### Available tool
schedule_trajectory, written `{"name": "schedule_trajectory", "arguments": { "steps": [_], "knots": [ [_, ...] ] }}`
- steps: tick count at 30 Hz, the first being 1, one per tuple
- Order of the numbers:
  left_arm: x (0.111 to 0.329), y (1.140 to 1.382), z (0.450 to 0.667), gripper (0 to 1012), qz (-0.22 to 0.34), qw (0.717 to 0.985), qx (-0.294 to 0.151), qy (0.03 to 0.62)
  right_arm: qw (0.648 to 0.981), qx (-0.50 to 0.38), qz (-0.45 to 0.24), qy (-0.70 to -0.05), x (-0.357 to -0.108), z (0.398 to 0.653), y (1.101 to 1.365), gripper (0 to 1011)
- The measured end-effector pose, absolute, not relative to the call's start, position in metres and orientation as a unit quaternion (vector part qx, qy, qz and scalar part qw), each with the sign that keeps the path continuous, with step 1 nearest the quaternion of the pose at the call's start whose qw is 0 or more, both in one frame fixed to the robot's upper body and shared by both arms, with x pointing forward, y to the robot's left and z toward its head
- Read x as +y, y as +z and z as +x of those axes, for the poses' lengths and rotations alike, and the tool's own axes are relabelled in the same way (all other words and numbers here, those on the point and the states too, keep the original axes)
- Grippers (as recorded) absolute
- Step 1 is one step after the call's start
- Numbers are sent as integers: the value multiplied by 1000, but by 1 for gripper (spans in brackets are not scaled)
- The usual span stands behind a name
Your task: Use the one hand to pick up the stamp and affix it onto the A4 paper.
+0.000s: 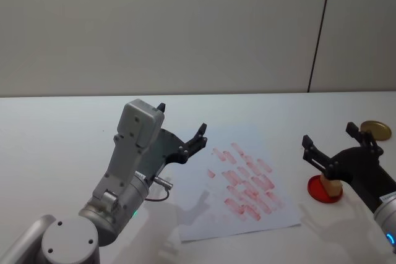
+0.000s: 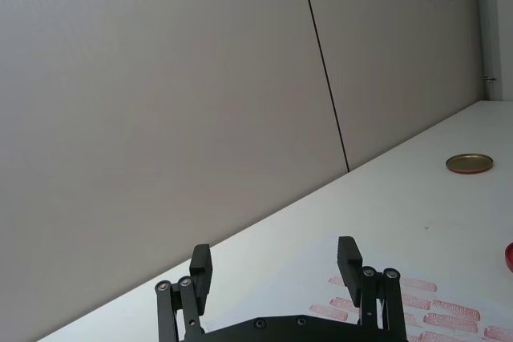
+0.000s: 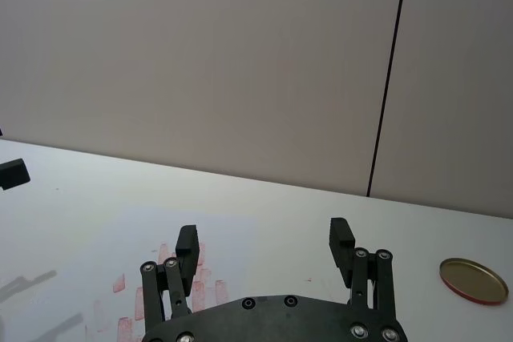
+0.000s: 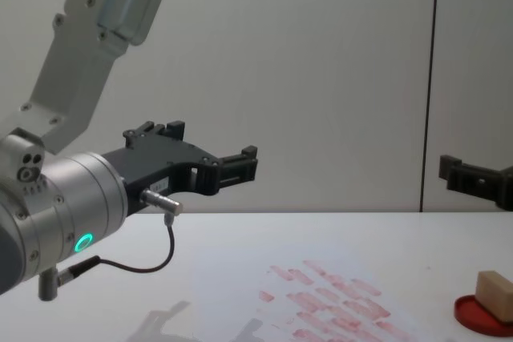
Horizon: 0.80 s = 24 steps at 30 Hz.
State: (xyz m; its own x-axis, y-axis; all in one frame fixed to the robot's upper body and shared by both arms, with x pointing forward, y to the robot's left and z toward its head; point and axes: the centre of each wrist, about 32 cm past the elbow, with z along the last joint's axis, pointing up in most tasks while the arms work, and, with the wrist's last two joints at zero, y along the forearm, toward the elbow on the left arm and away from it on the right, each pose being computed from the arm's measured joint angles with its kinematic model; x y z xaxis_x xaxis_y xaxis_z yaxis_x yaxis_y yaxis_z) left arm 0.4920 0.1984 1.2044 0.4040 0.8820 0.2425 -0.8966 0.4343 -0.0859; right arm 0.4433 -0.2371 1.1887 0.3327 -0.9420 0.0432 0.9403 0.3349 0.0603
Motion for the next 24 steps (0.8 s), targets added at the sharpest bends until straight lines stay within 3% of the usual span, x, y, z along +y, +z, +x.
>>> {"name": "schedule_trajectory", "arguments": {
  "steps": [24],
  "knots": [
    [198,1204,492,993,29,837,-126,531,816,-35,12,-577,-237,443,1189,1001]
  ]
}}
